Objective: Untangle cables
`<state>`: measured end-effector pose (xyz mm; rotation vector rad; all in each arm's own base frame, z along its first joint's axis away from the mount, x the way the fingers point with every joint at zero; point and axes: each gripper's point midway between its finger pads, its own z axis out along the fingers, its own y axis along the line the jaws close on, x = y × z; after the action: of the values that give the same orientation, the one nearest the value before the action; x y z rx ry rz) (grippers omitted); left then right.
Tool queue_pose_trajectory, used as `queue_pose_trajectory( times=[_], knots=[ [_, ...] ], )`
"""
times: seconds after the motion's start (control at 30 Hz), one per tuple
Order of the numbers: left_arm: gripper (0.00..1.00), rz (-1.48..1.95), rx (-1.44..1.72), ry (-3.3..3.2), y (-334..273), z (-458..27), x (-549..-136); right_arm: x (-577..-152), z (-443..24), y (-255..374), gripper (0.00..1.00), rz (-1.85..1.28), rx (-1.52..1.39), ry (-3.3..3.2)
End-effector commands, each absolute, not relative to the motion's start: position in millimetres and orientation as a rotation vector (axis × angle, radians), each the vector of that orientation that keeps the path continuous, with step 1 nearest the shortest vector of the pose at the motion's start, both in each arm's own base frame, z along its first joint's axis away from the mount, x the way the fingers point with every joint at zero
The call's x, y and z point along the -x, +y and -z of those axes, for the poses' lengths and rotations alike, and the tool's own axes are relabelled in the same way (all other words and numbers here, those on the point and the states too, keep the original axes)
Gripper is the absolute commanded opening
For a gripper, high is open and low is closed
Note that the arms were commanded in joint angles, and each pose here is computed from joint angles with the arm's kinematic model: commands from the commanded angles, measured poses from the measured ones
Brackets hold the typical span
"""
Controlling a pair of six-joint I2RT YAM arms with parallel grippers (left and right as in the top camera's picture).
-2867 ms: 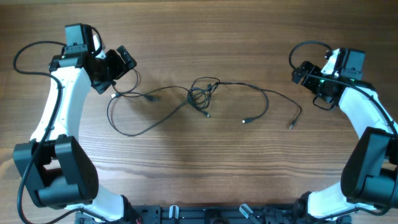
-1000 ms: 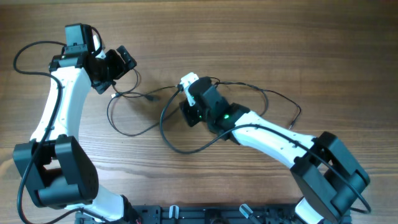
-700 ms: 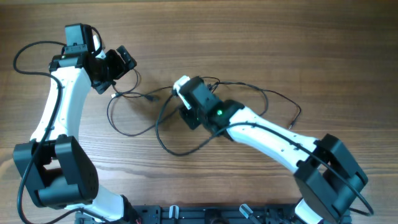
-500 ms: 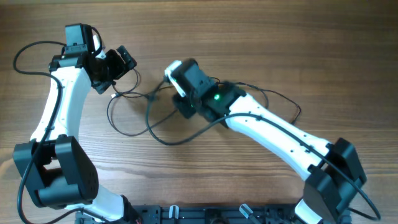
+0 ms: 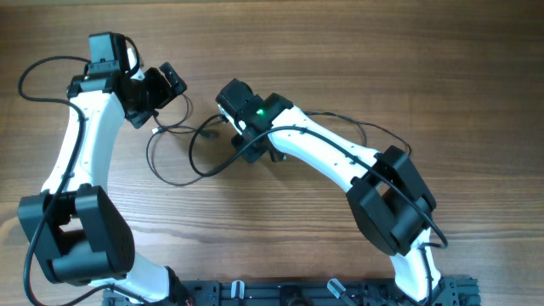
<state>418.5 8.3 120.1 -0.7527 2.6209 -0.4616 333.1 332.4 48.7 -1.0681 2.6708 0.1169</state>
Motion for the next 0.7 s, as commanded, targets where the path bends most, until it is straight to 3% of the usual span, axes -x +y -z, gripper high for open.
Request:
queue_pose_trajectory(
  times=[0.0,0.13,0.67],
  knots=[
    [1.00,0.477,0.722,2.608,7,-127,-417,-339,-57,337,0.34,-0.132,1.055,2.633],
    [1.00,0.477,0.722,2.608,7,-127,-417,-335,-48,332,0.22,-0.119,1.063,2.652],
    [1.00,0.477,0.722,2.608,7,-127,-417,-341,-22,303,0.23,0.097,1.068,2.627]
  ],
)
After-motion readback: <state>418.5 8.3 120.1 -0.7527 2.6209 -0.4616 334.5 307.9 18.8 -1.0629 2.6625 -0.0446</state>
